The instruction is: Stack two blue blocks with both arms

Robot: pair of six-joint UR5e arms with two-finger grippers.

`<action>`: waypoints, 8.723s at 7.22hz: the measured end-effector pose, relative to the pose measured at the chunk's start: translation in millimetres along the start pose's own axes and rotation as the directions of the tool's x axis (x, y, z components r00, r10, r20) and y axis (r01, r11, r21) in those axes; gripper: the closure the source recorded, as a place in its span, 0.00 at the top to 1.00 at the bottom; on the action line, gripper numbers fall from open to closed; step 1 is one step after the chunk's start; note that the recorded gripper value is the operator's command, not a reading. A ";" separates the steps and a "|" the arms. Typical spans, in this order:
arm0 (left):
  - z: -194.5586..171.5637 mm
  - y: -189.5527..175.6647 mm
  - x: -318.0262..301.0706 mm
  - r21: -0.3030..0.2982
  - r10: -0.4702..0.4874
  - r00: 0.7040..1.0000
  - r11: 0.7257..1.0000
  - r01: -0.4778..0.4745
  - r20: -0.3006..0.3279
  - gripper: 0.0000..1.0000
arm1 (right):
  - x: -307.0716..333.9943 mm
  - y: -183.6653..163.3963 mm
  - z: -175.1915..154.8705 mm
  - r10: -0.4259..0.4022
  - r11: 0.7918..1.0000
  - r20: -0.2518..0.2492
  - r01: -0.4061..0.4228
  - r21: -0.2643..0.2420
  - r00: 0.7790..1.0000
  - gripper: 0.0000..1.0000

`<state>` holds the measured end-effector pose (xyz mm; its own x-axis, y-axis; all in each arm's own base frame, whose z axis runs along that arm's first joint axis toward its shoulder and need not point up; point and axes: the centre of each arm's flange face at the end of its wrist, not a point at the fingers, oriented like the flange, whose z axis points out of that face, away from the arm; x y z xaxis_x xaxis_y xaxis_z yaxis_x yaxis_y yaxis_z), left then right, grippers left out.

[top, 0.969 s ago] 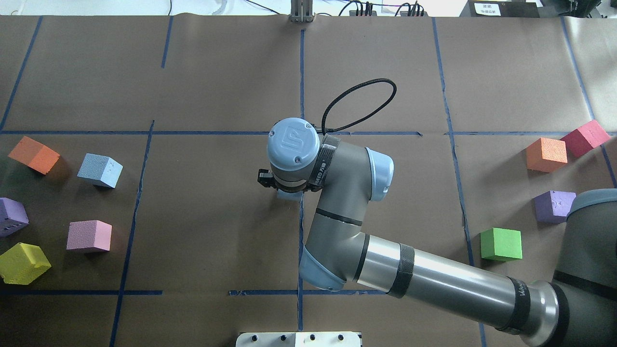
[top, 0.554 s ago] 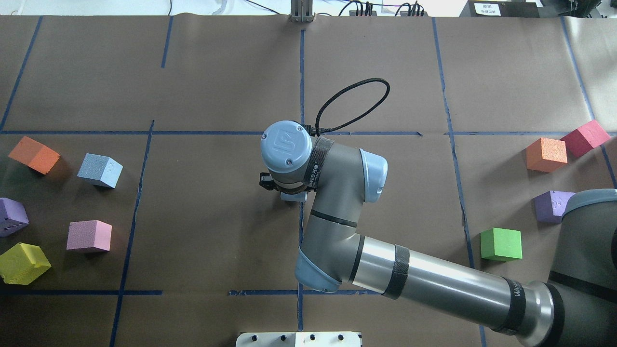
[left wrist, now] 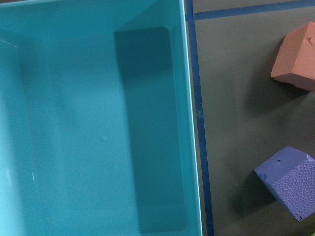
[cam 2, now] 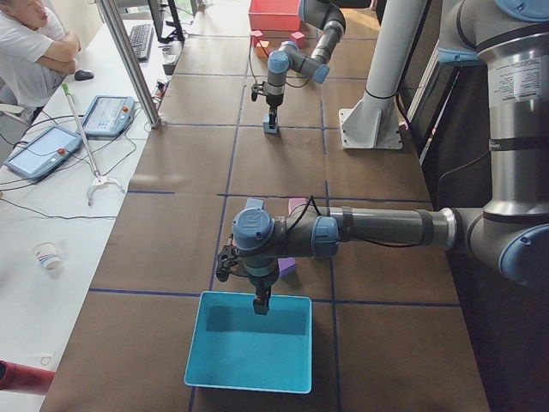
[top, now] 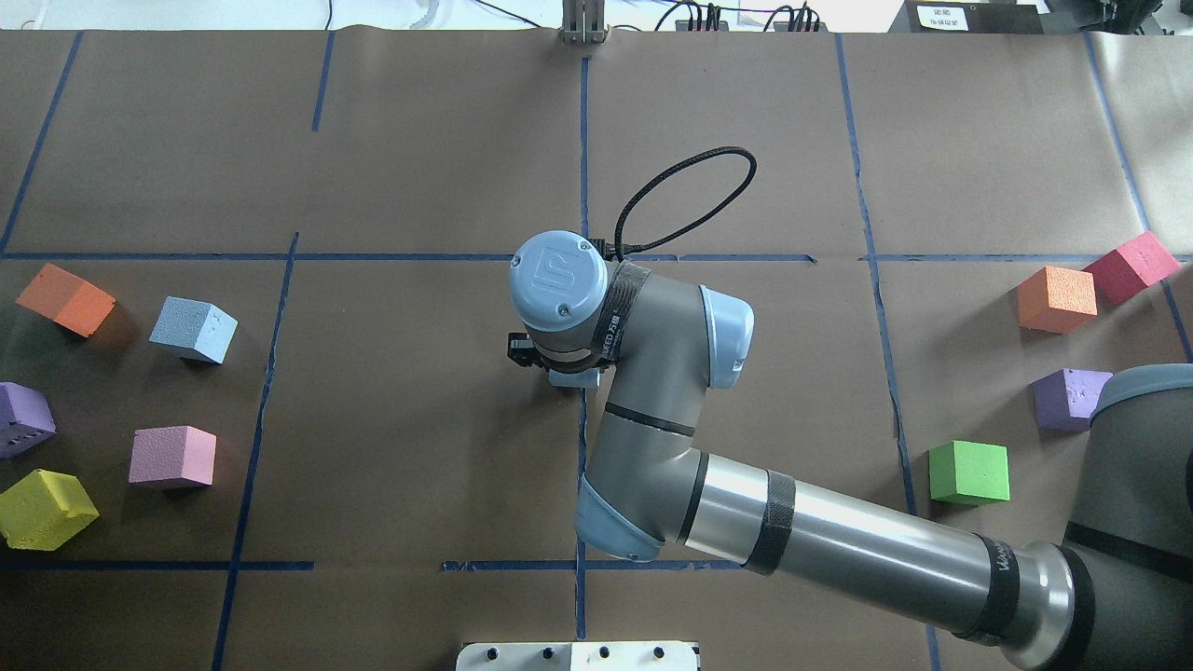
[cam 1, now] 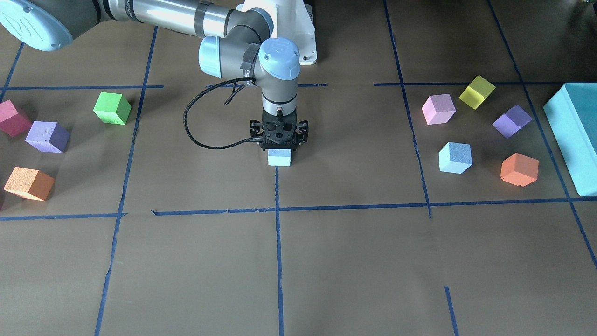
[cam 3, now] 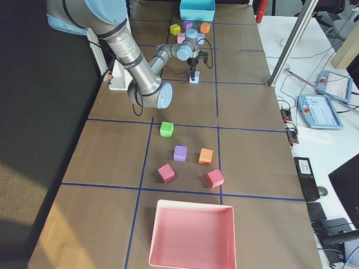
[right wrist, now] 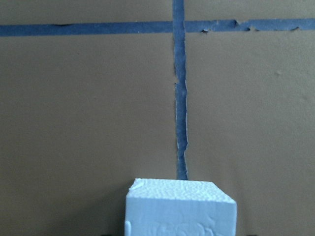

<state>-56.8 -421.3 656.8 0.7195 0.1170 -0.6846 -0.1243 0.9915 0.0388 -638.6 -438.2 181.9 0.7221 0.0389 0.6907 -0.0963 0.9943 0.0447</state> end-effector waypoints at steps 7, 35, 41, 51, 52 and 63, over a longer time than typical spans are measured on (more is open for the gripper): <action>-62.9 -59.4 66.1 0.169 0.047 0.996 0.985 -0.033 -0.079 1.00 | 342.5 -121.8 -167.7 -0.279 0.958 -0.001 0.278 -0.068 0.960 1.00; 61.8 -153.0 505.7 0.144 0.001 0.998 0.990 0.008 -0.058 0.21 | 781.8 24.3 -156.1 -0.359 0.925 0.000 0.356 -0.136 0.933 1.00; 33.6 -146.6 814.2 0.143 -0.125 0.989 0.980 0.136 -0.081 0.26 | 781.9 24.4 -156.1 -0.357 0.925 0.000 0.354 -0.136 0.934 1.00; 66.3 -131.4 831.5 0.149 -0.100 0.993 0.983 0.108 -0.061 0.43 | 784.9 24.9 -153.0 -0.356 0.925 0.001 0.352 -0.142 0.935 1.00; 68.6 -132.4 830.6 0.148 -0.100 0.993 0.983 0.108 -0.059 0.61 | 785.3 24.9 -152.6 -0.355 0.925 0.001 0.352 -0.143 0.935 1.00; -5.1 -132.4 509.7 0.136 0.148 0.989 0.980 -0.144 -0.025 1.00 | 805.9 25.5 -130.6 -0.348 0.928 0.004 0.345 -0.141 0.937 1.00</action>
<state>322.9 -493.2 299.0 0.6760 0.2612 -0.6891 -0.1323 0.9629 0.2352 30.4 -368.6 645.4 0.7079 -0.3100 0.6347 0.2567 0.9500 0.1778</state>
